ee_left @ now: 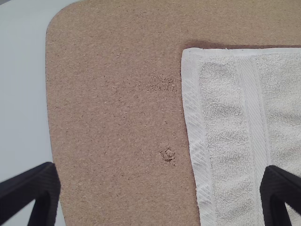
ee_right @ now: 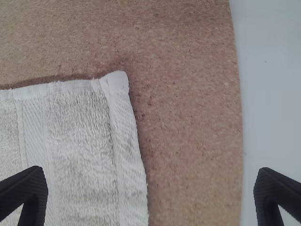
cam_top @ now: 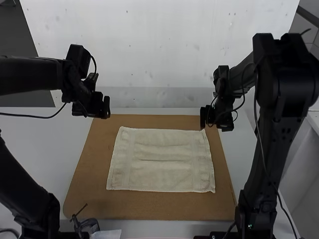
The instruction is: Fold the towel.
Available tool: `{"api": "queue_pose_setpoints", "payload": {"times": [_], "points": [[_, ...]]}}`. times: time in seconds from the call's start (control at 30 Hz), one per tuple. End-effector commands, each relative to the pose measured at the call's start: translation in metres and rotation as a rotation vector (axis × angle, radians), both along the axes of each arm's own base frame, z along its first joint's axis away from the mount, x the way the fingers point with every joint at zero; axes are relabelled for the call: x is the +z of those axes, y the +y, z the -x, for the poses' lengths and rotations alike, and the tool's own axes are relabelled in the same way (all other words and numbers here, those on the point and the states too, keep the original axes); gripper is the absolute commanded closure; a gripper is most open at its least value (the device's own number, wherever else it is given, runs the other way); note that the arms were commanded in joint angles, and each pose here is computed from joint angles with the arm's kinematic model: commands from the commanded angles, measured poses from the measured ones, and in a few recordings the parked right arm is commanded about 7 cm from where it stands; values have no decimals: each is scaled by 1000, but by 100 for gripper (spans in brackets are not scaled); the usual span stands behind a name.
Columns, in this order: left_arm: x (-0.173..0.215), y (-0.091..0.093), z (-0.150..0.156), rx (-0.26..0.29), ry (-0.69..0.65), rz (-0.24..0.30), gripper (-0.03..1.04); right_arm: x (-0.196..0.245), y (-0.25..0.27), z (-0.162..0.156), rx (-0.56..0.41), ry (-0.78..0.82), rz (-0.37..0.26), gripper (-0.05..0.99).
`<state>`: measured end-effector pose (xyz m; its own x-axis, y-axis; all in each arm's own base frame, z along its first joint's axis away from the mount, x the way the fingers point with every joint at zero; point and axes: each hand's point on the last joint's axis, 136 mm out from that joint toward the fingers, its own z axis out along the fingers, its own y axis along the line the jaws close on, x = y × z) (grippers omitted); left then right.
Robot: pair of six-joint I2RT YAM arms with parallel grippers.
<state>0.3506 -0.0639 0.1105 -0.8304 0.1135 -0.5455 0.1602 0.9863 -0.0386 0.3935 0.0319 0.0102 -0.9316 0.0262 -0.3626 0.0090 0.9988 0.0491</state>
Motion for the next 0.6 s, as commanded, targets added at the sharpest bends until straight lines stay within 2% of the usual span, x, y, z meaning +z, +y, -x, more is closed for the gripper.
{"api": "queue_pose_setpoints", "payload": {"times": [0.0, 0.2, 0.43, 0.5, 0.57], "points": [[11, -6, -13, -7, -34, 11, 6, -8, 5, -25, 11, 6, -32, -2], [9, -7, -17, -12, -33, 16, 6, -32, 18, -38, 30, 90, -60, -1], [1, -7, -19, -13, -14, 29, 6, -48, 31, -38, 41, 146, -58, 6], [-2, -7, -20, -12, -8, 30, 6, -54, 34, -37, 40, 160, -54, 19], [-7, -8, -21, -12, 3, 29, 6, -60, 34, -35, 33, 171, -37, 39]]}}
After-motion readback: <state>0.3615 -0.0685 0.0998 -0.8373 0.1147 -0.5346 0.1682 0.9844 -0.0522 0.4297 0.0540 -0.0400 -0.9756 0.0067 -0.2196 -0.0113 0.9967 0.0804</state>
